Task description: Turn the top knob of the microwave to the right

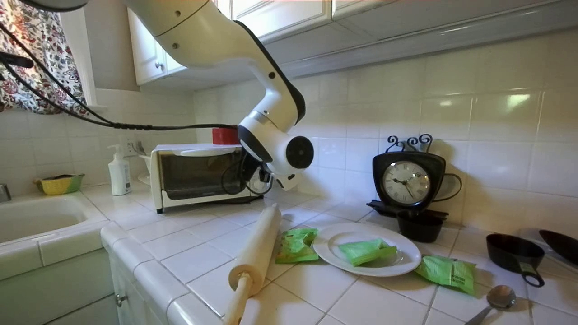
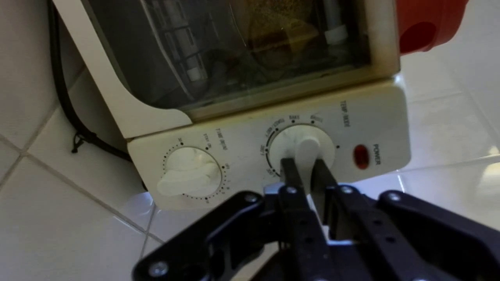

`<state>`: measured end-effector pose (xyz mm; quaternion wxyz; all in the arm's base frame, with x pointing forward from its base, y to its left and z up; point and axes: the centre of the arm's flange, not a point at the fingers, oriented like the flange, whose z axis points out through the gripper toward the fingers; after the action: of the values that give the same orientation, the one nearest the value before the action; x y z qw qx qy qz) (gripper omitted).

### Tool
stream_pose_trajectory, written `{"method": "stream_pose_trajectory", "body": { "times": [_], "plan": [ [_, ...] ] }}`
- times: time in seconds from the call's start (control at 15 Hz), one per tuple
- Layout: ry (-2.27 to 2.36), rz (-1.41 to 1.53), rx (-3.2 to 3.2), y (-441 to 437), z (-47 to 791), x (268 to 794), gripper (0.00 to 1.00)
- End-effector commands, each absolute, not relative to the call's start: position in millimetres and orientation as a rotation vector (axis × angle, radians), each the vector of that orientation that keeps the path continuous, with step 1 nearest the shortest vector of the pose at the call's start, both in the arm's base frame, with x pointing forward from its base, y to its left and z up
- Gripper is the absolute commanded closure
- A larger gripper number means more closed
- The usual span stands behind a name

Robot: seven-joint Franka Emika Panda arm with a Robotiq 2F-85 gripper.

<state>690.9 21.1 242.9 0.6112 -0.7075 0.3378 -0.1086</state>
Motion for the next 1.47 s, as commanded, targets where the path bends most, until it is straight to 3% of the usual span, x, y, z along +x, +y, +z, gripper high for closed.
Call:
{"method": "stream_pose_trajectory", "body": {
  "times": [0.0,0.67,1.4],
  "plan": [
    [0.879,-0.311,-1.703,33.6,240.2,681.6,0.97],
    [1.084,-0.495,-1.866,56.5,263.9,672.6,0.97],
    [1.034,-0.303,-1.793,56.0,276.5,667.6,0.97]
  ]
}}
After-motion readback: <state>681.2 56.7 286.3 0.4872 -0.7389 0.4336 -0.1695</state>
